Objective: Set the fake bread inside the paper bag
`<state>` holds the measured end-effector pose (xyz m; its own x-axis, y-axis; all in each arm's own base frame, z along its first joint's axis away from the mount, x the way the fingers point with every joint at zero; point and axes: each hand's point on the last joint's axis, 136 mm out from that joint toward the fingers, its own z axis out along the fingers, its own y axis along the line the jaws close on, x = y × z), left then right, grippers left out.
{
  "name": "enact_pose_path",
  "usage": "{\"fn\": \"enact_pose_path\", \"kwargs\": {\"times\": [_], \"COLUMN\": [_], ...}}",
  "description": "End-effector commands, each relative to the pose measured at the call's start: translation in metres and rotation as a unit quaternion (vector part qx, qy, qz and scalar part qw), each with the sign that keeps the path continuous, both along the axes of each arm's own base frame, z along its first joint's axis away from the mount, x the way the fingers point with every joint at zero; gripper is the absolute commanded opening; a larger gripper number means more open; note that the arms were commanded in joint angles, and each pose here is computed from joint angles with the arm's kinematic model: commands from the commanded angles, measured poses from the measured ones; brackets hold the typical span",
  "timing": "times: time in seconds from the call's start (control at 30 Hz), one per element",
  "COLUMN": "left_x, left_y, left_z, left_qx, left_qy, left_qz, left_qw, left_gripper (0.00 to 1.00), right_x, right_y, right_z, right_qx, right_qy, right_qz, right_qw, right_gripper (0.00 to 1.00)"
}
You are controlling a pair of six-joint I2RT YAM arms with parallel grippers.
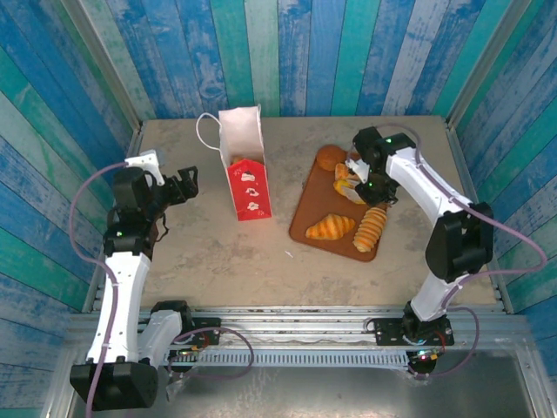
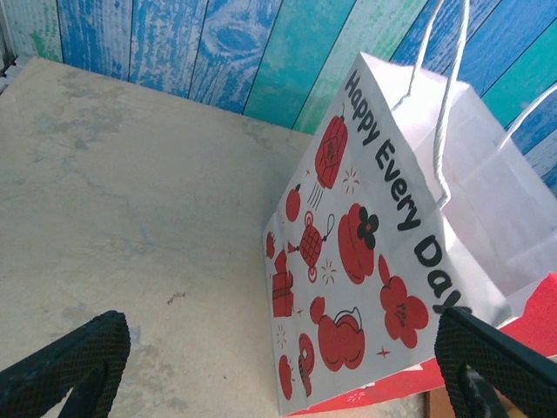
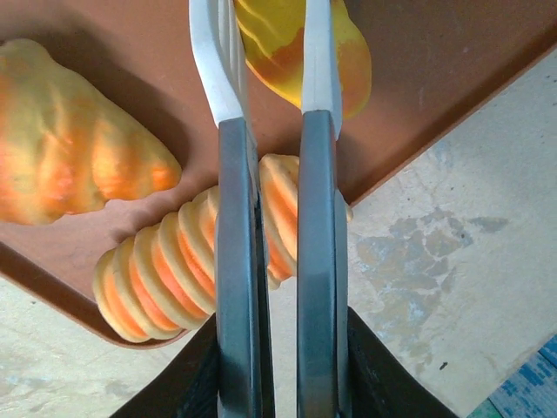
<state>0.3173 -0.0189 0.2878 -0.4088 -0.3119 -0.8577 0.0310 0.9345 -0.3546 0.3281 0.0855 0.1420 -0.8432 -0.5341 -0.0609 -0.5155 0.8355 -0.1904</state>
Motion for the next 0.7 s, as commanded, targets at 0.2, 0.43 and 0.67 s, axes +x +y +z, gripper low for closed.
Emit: {"fn": "enact_pose_path", "kwargs": {"times": [0.2,0.43,0.67], "left_x": [0.019,0.059,0.099], "left_y": [0.007,-0.001,-0.036], "left_z": [0.054,0.085,0.076], "left_qx": [-0.046,-0.043,-0.080], "left_qy": [-0.045,-0.015,0.036], "left_qz": [0.034,-0.003,-0.115], "left_qw": [0.997,0.999,0.990], "left_gripper": [0.94,0.94,0.97], "right_x": [0.003,-0.002,-0.015], "right_y": [0.022,0.051,0.075], "right_z": [0.081,0.144,0.213], "right_qx": [0.122,0.254,0.372], "right_qy": [-0.126,-0.202,-0.276], "right_qz": [-0.038,-0.056,-0.065], "right_qw": [0.984,0.944,0.884], "right_gripper": [0.18,0.18,0.17]}}
